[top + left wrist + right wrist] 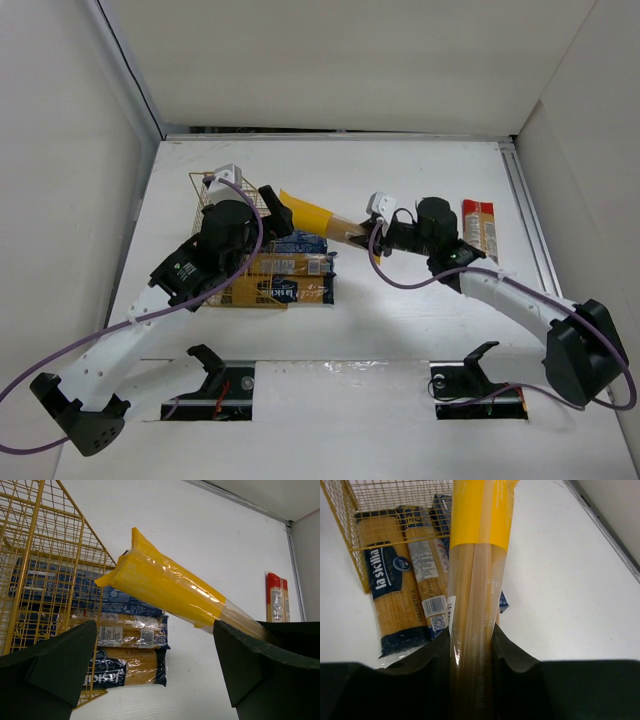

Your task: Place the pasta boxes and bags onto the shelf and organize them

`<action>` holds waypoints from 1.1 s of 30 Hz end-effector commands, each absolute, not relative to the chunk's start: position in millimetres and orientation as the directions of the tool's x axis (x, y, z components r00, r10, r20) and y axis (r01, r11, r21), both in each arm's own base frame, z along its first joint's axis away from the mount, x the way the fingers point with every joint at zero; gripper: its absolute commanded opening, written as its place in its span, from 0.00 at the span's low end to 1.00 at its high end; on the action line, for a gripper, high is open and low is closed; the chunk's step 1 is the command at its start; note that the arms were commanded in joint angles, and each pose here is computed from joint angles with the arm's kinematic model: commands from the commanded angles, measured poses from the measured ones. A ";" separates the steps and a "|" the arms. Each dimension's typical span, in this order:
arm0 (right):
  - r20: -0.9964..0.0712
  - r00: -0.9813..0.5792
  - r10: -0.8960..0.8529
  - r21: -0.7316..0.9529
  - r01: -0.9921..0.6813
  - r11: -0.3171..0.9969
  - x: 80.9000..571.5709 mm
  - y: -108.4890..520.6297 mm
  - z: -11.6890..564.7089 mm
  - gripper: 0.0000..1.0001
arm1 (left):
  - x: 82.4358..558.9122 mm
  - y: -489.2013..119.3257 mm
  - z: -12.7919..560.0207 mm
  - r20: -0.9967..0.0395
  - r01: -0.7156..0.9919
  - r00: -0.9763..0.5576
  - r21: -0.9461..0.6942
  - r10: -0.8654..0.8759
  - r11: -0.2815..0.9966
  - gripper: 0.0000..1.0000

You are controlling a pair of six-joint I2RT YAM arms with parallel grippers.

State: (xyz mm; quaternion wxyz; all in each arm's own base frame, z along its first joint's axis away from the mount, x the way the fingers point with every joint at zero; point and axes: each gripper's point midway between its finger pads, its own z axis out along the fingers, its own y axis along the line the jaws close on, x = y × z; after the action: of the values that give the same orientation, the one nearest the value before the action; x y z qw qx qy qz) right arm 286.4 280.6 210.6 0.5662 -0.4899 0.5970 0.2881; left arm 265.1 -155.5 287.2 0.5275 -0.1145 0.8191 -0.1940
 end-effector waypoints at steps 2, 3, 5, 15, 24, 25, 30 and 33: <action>-0.940 0.321 -0.116 -0.341 -0.869 0.357 292.2 291.7 278.4 0.00 | 265.4 -155.3 297.4 -0.818 0.031 -0.391 -0.471 -0.422 0.882 1.00; -0.940 0.321 -0.116 -0.341 -0.869 0.357 294.5 293.1 279.3 0.00 | 266.6 -156.3 294.8 -0.817 0.028 -0.397 -0.466 -0.418 0.885 1.00; -0.939 0.321 -0.121 -0.343 -0.878 0.335 298.8 299.2 275.5 0.00 | 266.7 -156.0 294.6 -0.821 0.032 -0.397 -0.458 -0.409 0.888 1.00; -0.912 0.383 -0.146 -0.406 -0.893 0.193 308.3 355.8 256.1 0.00 | 266.9 -155.8 298.6 -0.826 0.038 -0.391 -0.455 -0.406 0.889 1.00; -0.901 0.420 -0.112 -0.431 -0.896 0.108 340.5 395.8 248.8 0.00 | 268.4 -158.4 297.4 -0.832 0.052 -0.395 -0.443 -0.389 0.895 1.00; -0.902 0.420 -0.099 -0.428 -0.900 0.082 339.5 400.1 247.5 0.00 | 268.4 -158.4 297.4 -0.832 0.052 -0.395 -0.443 -0.388 0.895 1.00; -0.884 0.463 -0.070 -0.464 -0.886 0.008 352.2 421.0 235.7 0.00 | 269.7 -158.7 294.4 -0.841 0.058 -0.400 -0.420 -0.364 0.906 1.00; -0.881 0.472 -0.046 -0.472 -0.882 -0.018 358.9 431.5 236.6 0.00 | 271.9 -160.1 293.5 -0.845 0.061 -0.399 -0.412 -0.356 0.909 1.00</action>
State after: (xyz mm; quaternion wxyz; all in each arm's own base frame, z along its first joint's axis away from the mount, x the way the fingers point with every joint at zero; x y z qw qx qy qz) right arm 351.5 404.3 148.6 0.4970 -0.6015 0.5183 0.3502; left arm 265.7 -158.5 284.2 0.5254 -0.0953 0.8240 -0.1892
